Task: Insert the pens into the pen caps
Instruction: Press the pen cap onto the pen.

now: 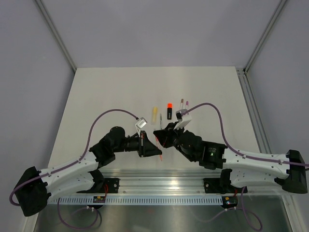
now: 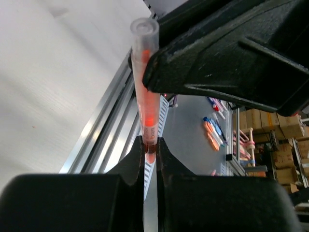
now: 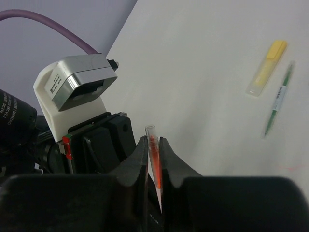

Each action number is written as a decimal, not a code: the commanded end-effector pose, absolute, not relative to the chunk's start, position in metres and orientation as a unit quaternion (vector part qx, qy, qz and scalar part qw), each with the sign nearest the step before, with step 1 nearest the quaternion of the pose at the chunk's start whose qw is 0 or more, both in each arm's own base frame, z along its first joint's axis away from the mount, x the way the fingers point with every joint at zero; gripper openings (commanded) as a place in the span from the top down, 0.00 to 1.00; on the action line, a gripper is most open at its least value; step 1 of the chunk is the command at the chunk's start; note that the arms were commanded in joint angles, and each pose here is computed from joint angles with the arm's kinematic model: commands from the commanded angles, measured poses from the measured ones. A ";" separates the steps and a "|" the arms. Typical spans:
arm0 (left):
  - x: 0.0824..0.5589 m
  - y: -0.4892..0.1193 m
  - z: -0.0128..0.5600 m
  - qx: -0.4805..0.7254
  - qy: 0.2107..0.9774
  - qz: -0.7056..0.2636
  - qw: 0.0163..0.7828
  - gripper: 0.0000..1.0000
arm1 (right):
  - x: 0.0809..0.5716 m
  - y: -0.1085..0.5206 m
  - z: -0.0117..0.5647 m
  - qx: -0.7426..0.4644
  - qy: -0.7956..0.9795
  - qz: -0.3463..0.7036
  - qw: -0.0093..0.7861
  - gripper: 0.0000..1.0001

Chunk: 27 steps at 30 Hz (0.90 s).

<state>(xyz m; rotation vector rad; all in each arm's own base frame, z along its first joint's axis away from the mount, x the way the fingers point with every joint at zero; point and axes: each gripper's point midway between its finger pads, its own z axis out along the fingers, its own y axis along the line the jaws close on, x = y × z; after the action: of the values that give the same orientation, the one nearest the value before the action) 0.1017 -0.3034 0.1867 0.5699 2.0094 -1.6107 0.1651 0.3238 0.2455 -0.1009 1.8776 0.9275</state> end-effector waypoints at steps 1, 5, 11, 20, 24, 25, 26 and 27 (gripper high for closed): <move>0.152 -0.296 0.293 0.162 0.618 -0.624 0.451 1.00 | 0.140 0.338 0.222 -0.136 0.805 0.382 0.432 0.77; 0.147 -0.290 0.289 0.158 0.621 -0.621 0.451 1.00 | 0.155 0.322 0.279 -0.135 0.755 0.443 0.464 0.54; 0.137 -0.283 0.280 0.142 0.624 -0.633 0.437 1.00 | 0.138 0.312 0.331 -0.215 0.694 0.499 0.473 0.43; 0.115 -0.289 0.297 0.162 0.587 -0.676 0.415 1.00 | 0.144 0.327 0.333 -0.263 0.673 0.534 0.438 0.48; 0.113 -0.287 0.300 0.167 0.580 -0.676 0.422 1.00 | 0.147 0.332 0.334 -0.260 0.669 0.542 0.438 0.57; 0.113 -0.287 0.300 0.166 0.579 -0.676 0.424 1.00 | 0.145 0.333 0.330 -0.260 0.670 0.546 0.430 0.58; 0.113 -0.287 0.301 0.166 0.578 -0.676 0.426 1.00 | 0.145 0.334 0.331 -0.258 0.665 0.551 0.433 0.59; 0.114 -0.288 0.299 0.167 0.580 -0.674 0.425 1.00 | 0.145 0.334 0.330 -0.255 0.665 0.553 0.432 0.62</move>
<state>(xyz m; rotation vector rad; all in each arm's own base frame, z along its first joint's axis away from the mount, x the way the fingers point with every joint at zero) 0.1185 -0.2903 0.2742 0.3919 1.5793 -1.6615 0.1516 0.3302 0.3042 -0.6088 1.7716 1.2942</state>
